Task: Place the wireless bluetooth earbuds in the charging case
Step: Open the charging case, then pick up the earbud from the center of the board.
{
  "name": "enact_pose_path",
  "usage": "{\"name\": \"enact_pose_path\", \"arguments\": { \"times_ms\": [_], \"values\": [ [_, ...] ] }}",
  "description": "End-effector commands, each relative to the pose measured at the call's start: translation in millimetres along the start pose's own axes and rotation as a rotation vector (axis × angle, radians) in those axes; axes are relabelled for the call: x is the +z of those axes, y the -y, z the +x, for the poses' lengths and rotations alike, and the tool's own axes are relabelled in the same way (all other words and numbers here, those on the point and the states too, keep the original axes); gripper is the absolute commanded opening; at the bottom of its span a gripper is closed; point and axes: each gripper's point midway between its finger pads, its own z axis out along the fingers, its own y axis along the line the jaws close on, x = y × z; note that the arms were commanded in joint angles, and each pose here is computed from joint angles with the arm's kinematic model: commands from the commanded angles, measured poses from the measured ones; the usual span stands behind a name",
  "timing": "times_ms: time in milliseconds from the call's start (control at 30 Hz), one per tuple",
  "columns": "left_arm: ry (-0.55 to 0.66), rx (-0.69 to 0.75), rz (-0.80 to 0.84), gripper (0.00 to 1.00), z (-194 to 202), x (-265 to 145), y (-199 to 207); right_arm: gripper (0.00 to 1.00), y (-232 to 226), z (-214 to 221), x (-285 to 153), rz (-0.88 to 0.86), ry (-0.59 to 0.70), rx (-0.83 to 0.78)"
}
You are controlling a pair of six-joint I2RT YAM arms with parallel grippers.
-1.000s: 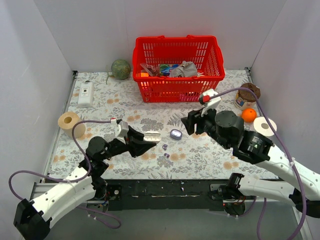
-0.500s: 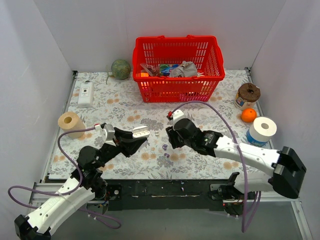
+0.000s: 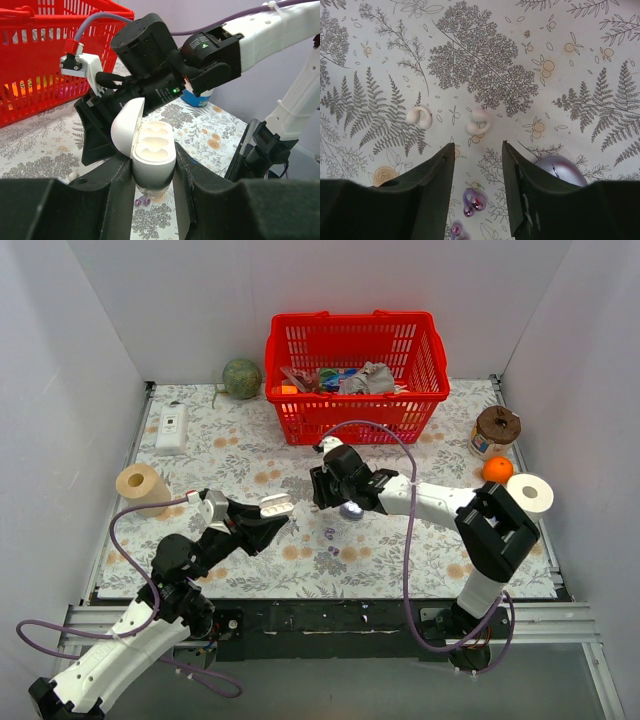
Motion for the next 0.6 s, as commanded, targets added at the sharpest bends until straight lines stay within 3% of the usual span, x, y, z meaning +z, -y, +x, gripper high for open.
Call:
{"name": "enact_pose_path", "arguments": {
  "times_ms": [0, 567],
  "values": [
    [0.024, 0.021, -0.012, 0.00, -17, 0, 2, 0.50, -2, -14, 13, -0.028, 0.014, 0.015],
    [-0.007, 0.040, -0.033, 0.00, -10, 0, -3, 0.47, 13, 12, 44, 0.009, -0.075, -0.001]
  ]
}}
